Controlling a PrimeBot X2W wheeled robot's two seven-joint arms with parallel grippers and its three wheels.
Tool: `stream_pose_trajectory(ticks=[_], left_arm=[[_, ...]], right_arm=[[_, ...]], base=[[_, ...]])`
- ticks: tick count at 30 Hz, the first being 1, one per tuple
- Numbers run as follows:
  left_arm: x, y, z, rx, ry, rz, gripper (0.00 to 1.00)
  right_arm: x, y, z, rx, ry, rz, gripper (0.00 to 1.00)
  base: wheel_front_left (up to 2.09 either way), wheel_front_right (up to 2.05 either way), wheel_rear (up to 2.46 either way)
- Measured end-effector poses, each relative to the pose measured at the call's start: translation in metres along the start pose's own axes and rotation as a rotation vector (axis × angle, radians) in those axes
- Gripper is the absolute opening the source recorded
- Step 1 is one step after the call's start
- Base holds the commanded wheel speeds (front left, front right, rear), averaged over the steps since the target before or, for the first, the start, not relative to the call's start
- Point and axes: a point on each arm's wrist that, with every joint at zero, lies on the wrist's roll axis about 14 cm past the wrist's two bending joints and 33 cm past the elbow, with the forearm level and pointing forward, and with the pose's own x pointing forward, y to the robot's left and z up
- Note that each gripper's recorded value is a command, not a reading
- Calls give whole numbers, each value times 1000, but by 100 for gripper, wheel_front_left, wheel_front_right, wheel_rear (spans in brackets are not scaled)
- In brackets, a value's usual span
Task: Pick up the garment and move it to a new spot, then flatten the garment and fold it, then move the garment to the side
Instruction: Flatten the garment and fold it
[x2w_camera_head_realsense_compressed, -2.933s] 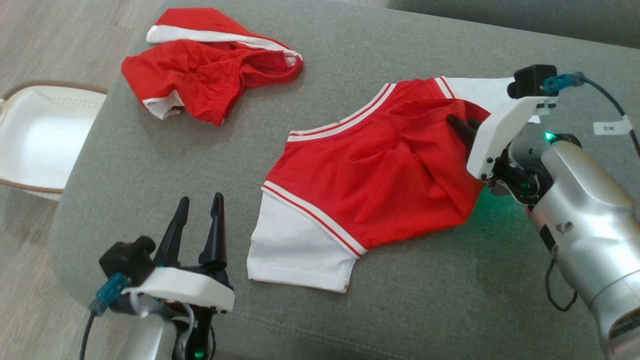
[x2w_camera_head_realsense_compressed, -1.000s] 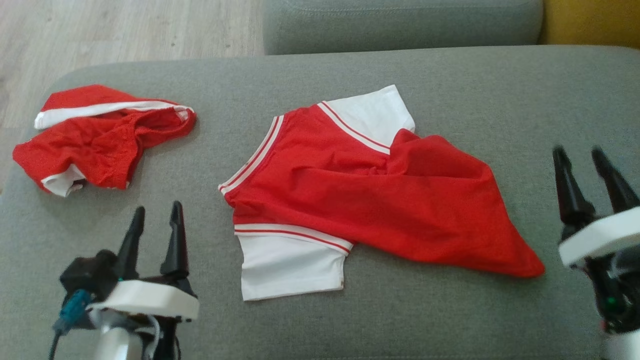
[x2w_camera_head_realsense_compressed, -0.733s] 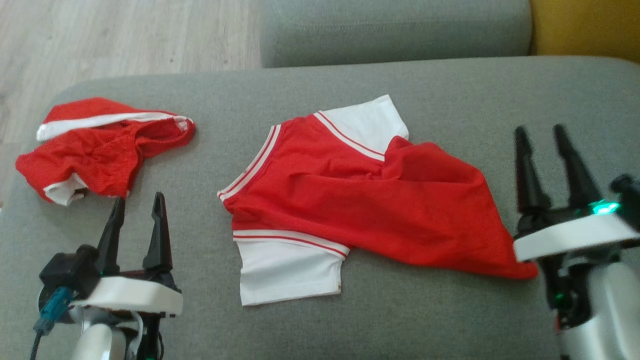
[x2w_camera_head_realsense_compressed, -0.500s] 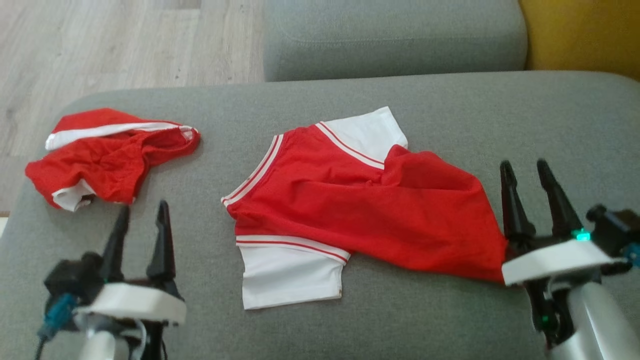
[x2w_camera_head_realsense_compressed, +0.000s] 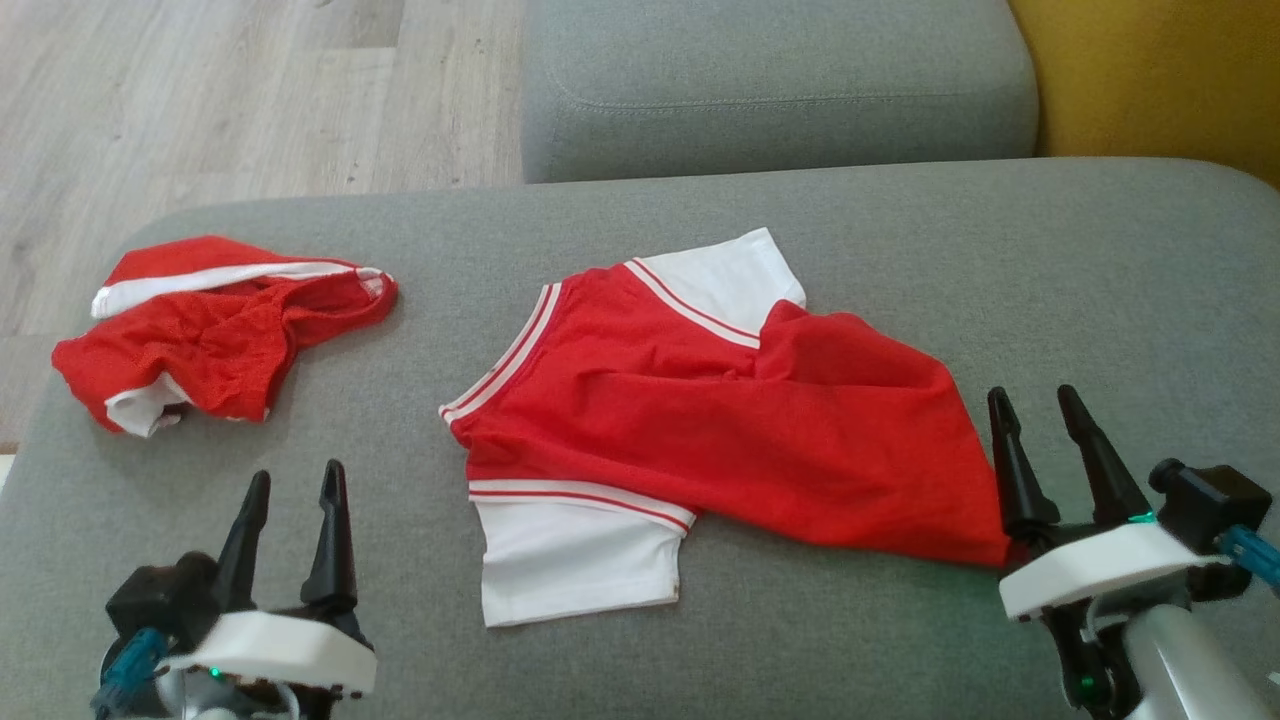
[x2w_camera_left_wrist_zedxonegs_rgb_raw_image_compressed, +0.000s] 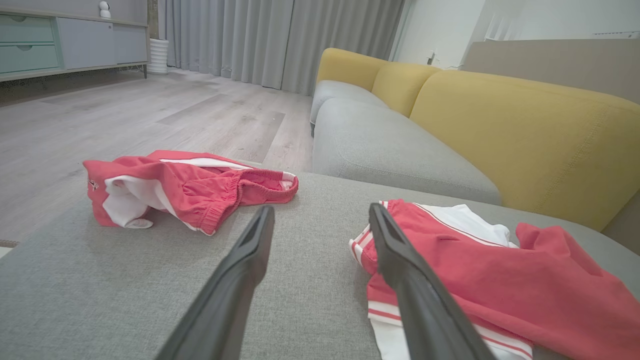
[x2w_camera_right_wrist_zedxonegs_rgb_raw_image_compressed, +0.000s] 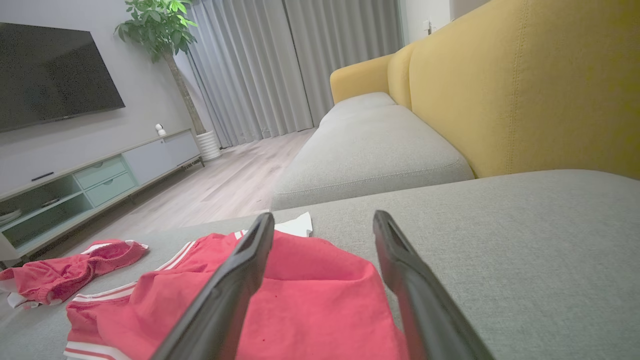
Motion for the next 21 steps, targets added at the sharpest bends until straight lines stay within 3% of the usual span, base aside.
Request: stream_pose_trajectory(ticks=[12,16,21], left_arm=[[0,-1,-1,6,3,-4,100],[-2,-13,-23,3,120,-46,100],[-5,-29,-42,-12,252,-103,100]], right_arm=[[3,-4,-5,-4,24,-5,100],[-7,-42,-29,-24,198,-104,100],[-20,-61,-57,-10,416,-166,100]], base=[[0,0,0],[0,0,0],[0,0,0]])
